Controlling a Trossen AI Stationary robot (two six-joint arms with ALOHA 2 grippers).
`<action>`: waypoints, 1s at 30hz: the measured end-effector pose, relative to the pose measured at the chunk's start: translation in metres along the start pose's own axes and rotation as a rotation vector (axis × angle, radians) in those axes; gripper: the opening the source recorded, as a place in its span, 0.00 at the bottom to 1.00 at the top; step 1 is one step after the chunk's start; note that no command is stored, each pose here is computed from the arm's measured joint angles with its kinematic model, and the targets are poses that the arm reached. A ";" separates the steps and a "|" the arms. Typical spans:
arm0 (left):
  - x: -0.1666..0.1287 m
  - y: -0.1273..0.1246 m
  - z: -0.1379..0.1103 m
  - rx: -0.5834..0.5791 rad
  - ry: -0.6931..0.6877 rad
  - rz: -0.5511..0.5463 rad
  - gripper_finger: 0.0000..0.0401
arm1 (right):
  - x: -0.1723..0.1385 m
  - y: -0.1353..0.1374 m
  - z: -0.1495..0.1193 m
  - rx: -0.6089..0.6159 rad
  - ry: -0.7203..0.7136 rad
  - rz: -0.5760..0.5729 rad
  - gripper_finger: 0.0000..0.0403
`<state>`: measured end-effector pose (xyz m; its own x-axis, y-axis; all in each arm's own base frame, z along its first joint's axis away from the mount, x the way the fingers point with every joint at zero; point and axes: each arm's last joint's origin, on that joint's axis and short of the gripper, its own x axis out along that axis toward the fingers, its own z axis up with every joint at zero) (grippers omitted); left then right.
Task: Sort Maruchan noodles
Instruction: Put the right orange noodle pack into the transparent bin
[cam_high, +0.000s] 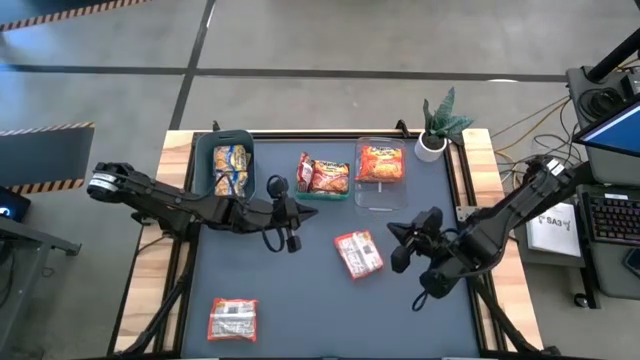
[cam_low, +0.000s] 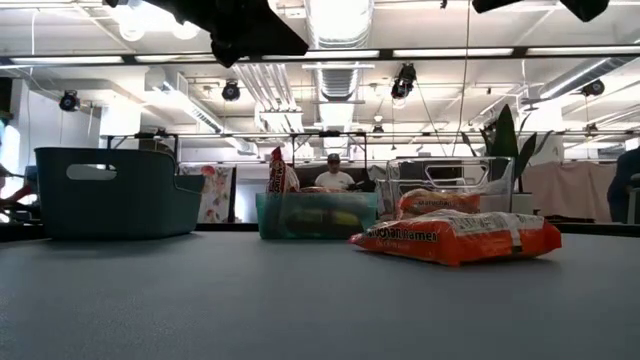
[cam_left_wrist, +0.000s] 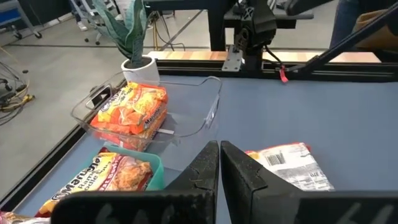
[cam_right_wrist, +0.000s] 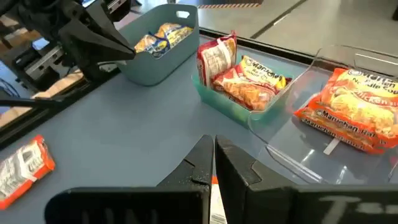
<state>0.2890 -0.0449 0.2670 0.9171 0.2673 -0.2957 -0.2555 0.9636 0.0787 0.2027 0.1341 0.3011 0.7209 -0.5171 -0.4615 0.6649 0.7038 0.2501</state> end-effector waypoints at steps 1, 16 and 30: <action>0.000 0.000 0.000 0.001 0.004 -0.007 0.00 | 0.000 -0.001 0.000 -0.009 0.007 0.003 0.02; 0.055 -0.036 -0.048 0.036 0.124 -0.189 0.00 | 0.039 -0.020 -0.085 0.268 0.340 -0.053 0.03; 0.082 -0.085 -0.066 0.170 0.155 -0.269 0.00 | 0.047 -0.025 -0.102 0.359 0.404 -0.012 0.40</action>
<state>0.3655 -0.1050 0.1728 0.8838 0.0129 -0.4678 0.0555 0.9897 0.1321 0.1997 0.1416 0.1860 0.6269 -0.2456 -0.7394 0.7490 0.4512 0.4852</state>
